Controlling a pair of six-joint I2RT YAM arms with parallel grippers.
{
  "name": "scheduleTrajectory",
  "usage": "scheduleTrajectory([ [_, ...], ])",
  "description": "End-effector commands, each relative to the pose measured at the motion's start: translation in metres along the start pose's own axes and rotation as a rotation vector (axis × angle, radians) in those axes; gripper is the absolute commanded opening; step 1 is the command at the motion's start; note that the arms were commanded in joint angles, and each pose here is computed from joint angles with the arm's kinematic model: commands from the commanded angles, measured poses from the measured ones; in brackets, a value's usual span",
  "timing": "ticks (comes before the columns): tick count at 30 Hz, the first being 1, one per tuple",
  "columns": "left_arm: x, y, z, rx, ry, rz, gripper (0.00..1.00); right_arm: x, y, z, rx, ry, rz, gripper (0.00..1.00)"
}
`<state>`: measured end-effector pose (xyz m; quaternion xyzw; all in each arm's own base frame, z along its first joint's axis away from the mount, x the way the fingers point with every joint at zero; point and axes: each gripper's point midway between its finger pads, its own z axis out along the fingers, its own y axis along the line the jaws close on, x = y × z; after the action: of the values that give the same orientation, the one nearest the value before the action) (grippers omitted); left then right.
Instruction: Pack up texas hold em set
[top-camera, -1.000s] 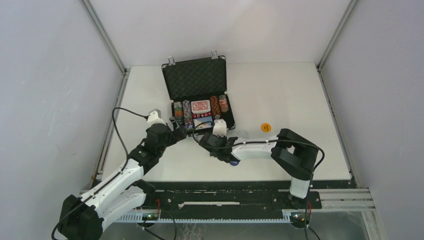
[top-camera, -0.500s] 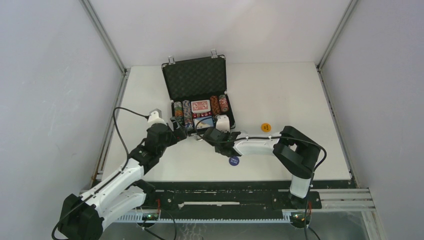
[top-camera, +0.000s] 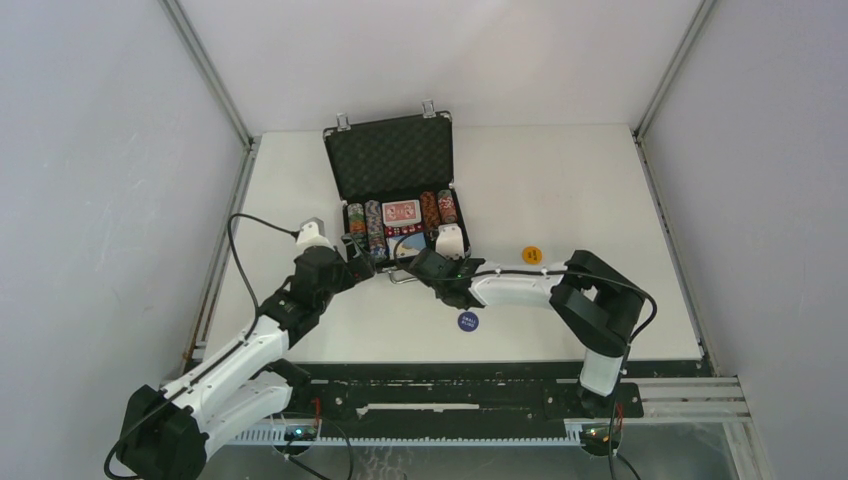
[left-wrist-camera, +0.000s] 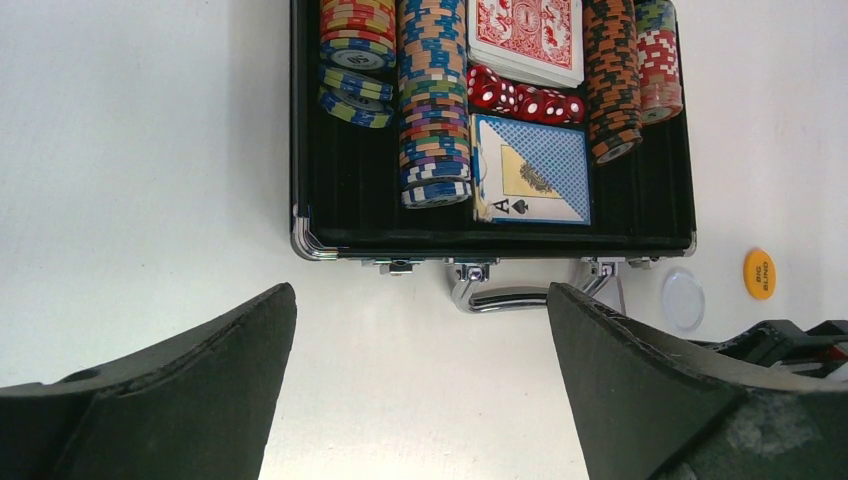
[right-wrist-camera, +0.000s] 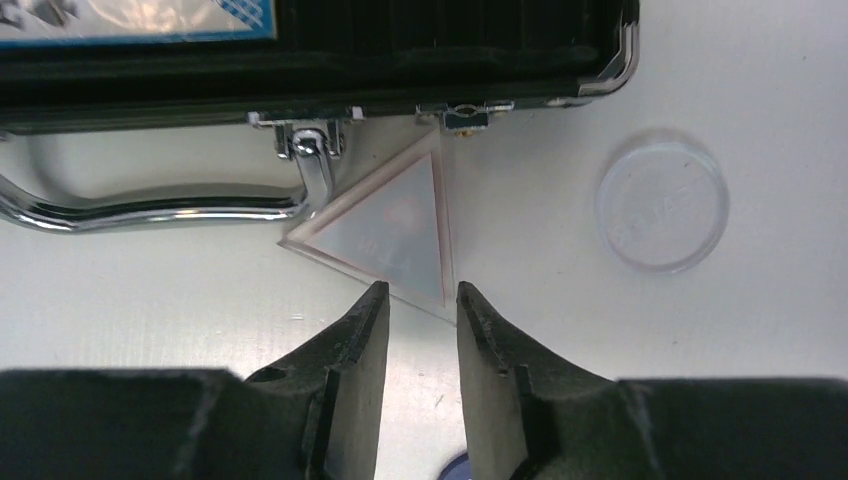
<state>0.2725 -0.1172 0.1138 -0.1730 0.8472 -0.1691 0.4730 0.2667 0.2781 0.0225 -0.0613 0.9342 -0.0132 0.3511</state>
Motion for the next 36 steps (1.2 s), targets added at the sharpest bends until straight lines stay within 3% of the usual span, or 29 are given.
scheduleTrajectory([
  [1, -0.001, -0.002, 0.002, 0.019, -0.011, -0.004, 1.00, -0.050, 0.009, -0.021, -0.044, -0.143, 0.057, 0.40],
  [3, -0.001, -0.002, 0.002, 0.020, -0.012, -0.004, 1.00, -0.054, 0.009, -0.021, -0.052, -0.148, 0.058, 0.43],
  [6, -0.001, -0.002, 0.002, 0.019, -0.012, -0.003, 1.00, -0.058, 0.011, -0.023, -0.076, -0.154, 0.042, 0.57],
  [10, 0.000, -0.001, 0.002, 0.018, -0.010, -0.001, 1.00, -0.064, 0.013, -0.019, -0.097, -0.157, 0.065, 0.60],
  [14, 0.000, -0.002, 0.002, 0.021, -0.008, -0.001, 1.00, -0.067, 0.011, -0.008, -0.097, -0.140, 0.113, 0.35],
  [18, 0.000, -0.002, 0.002, 0.021, -0.008, 0.000, 1.00, -0.069, 0.012, 0.002, -0.107, -0.128, 0.132, 0.34],
  [22, 0.000, -0.003, 0.002, 0.024, -0.008, -0.001, 1.00, -0.072, 0.016, 0.008, -0.112, -0.122, 0.129, 0.43],
  [24, 0.000, -0.002, 0.002, 0.024, -0.008, 0.000, 1.00, -0.070, 0.017, 0.012, -0.107, -0.113, 0.126, 0.42],
  [29, 0.000, -0.002, 0.001, 0.024, -0.010, -0.001, 1.00, -0.066, 0.024, 0.019, -0.113, -0.091, 0.129, 0.10],
  [32, -0.001, -0.003, 0.001, 0.026, -0.011, -0.001, 1.00, -0.062, 0.027, 0.023, -0.114, -0.080, 0.125, 0.03],
  [36, 0.000, -0.003, 0.002, 0.025, -0.008, -0.001, 1.00, -0.058, 0.030, 0.031, -0.112, -0.065, 0.120, 0.01],
])
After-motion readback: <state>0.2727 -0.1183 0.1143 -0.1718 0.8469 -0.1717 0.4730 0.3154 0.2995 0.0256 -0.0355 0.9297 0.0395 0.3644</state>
